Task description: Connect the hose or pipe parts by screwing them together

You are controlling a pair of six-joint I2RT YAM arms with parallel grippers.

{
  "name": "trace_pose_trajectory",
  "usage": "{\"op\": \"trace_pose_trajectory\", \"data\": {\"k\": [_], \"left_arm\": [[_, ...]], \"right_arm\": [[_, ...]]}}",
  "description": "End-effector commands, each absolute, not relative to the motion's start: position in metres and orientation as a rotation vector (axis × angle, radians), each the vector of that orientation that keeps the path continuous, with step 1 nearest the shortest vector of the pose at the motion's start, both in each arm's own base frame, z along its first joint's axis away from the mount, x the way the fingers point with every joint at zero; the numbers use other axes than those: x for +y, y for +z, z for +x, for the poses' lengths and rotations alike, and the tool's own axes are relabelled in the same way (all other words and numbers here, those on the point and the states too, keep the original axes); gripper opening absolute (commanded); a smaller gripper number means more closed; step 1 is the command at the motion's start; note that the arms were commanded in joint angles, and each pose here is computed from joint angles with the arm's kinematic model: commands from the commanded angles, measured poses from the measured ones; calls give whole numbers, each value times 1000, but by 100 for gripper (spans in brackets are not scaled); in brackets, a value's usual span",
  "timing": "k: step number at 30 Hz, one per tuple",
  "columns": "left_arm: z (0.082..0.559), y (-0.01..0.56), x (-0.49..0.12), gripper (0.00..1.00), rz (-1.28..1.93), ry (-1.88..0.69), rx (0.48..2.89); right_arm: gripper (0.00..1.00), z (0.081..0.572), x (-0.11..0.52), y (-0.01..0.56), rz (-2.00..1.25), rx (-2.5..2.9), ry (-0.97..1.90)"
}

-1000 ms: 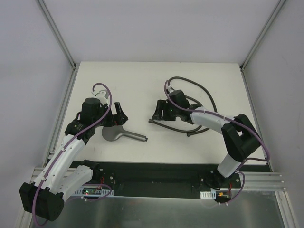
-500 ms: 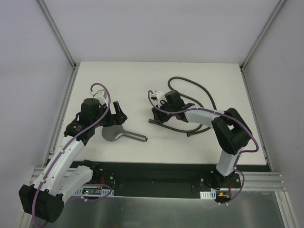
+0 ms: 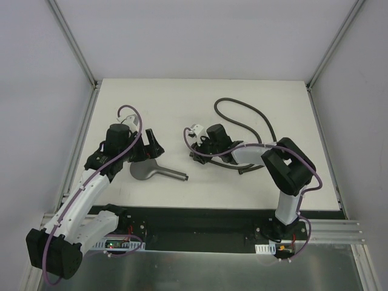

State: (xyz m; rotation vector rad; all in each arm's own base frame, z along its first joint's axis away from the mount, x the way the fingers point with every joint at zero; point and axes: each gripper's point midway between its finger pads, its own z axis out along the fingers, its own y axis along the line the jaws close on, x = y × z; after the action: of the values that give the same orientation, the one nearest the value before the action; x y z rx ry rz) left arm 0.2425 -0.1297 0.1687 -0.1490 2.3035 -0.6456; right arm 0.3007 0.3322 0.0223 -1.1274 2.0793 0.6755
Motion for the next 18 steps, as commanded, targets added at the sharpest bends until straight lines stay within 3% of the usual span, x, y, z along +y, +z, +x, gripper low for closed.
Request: {"op": "trace_pose_trajectory", "data": {"k": [1,5,7,18], "left_arm": [[240,173,-145,91,-185,-765,2336],[234,169,-153,90,-200,-833,2368],[231,170,-160,90,-195,-886,2381],[240,174,-202,89,-140,-1215,2385]], "right_arm": [[33,305,336,24,-1137,1972,612],[9,304,337,44,-1095,1855,601],[2,298,338,63,-1067,1779,626],[1,239,356,142,-999,1522,865]]}}
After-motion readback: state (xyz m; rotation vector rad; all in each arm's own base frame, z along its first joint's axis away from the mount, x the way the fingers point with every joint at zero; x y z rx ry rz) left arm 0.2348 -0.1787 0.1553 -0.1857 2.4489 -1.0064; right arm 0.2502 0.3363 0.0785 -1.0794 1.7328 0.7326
